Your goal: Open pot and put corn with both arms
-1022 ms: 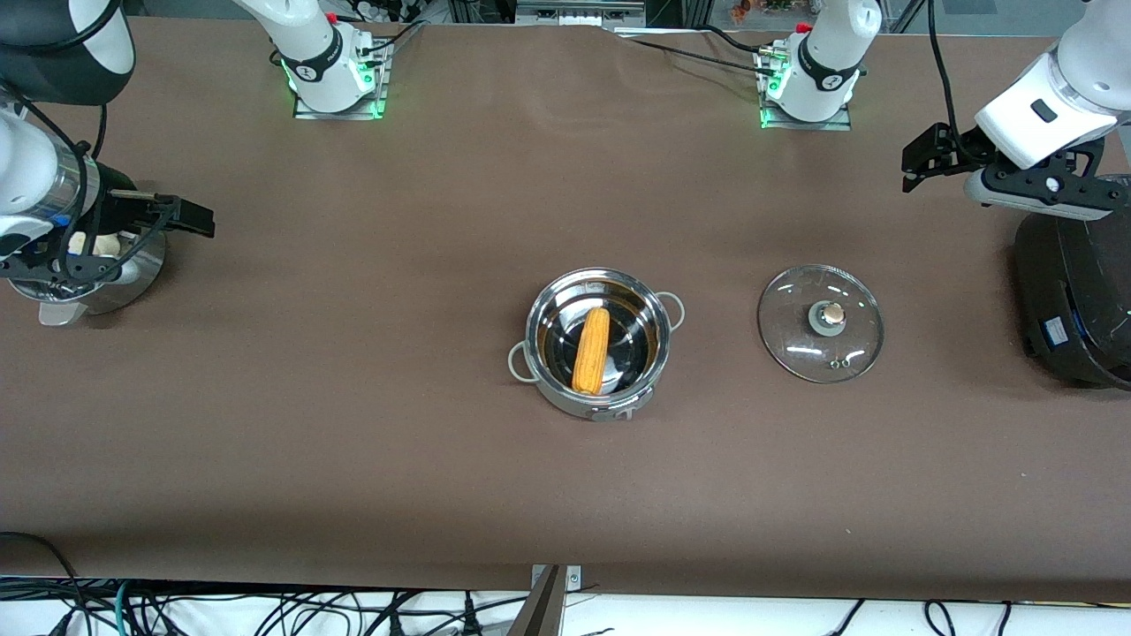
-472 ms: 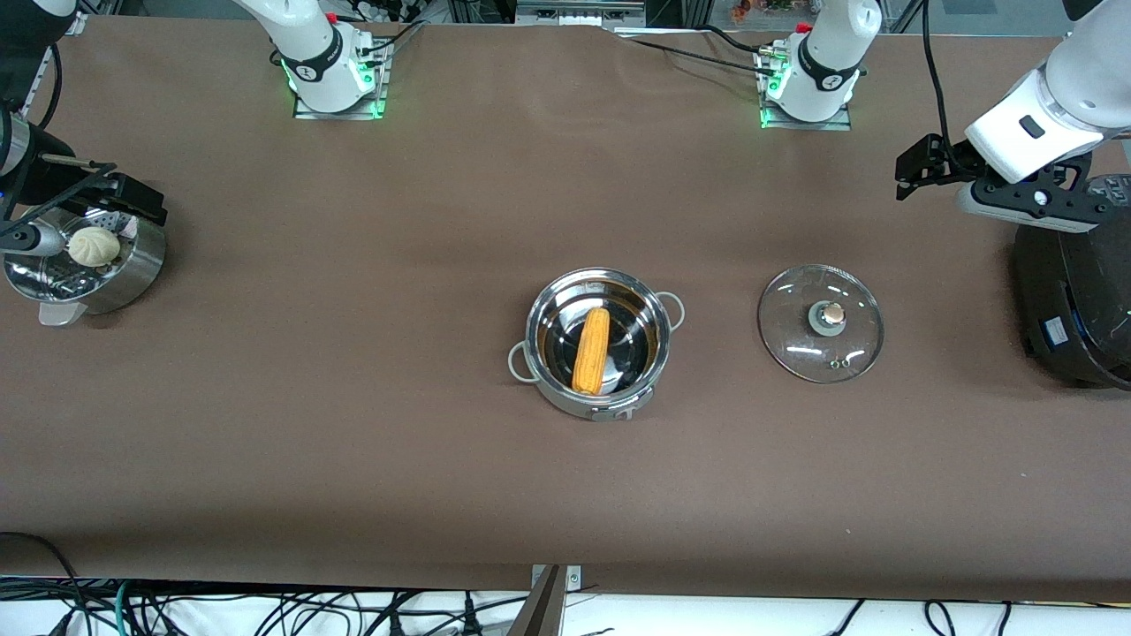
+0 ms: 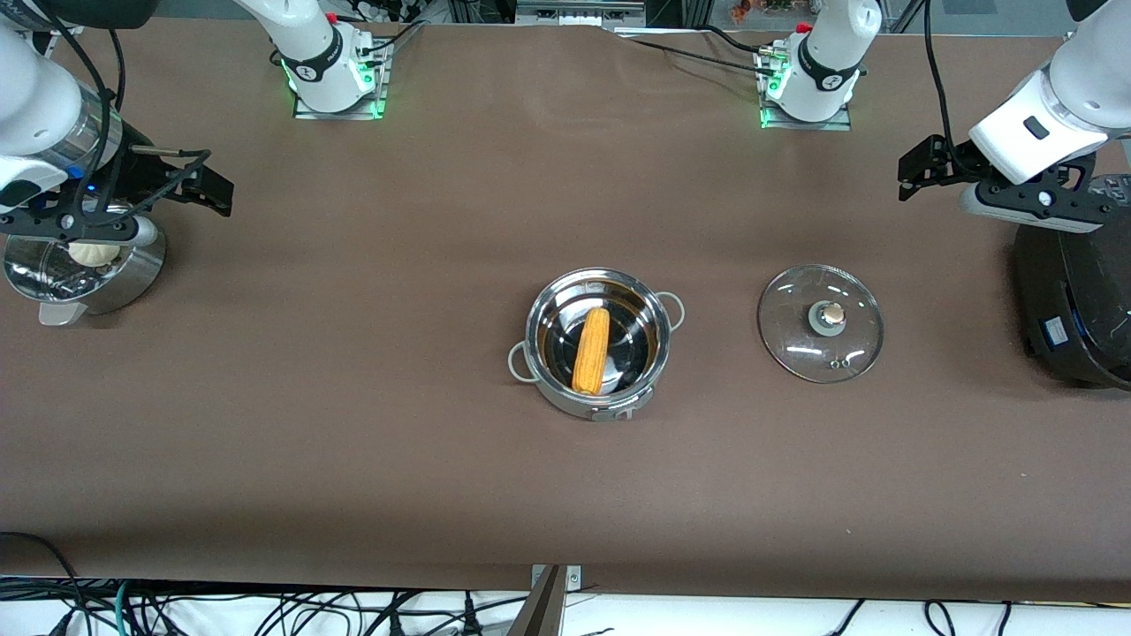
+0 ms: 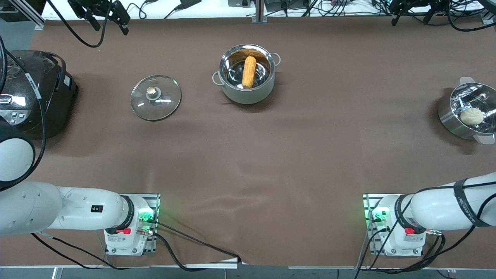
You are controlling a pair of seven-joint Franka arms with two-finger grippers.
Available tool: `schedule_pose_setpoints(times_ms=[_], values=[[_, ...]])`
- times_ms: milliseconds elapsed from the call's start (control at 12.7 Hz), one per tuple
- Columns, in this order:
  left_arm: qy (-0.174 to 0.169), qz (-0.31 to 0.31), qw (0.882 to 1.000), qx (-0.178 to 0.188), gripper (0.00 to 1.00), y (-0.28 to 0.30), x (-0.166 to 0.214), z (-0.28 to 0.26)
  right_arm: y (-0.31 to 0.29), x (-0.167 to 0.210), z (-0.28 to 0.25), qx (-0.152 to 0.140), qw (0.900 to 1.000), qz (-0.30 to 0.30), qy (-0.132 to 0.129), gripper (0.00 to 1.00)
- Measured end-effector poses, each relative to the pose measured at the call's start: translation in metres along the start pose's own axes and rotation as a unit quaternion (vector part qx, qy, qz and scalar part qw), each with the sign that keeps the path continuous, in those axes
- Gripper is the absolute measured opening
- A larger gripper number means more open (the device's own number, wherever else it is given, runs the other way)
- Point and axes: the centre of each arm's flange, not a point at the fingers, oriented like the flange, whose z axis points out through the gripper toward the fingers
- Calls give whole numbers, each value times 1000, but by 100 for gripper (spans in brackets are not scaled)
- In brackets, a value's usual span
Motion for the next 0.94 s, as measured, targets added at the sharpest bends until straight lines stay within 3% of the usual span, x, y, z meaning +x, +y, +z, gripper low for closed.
schedule_pose_setpoints(times_ms=[315, 944], values=[[0, -1, 1000, 0, 100, 0, 0, 0, 31, 6, 4, 3, 1000, 26, -4, 100], [0, -1, 1000, 0, 100, 0, 0, 0, 32, 14, 15, 3, 1000, 28, -12, 100]])
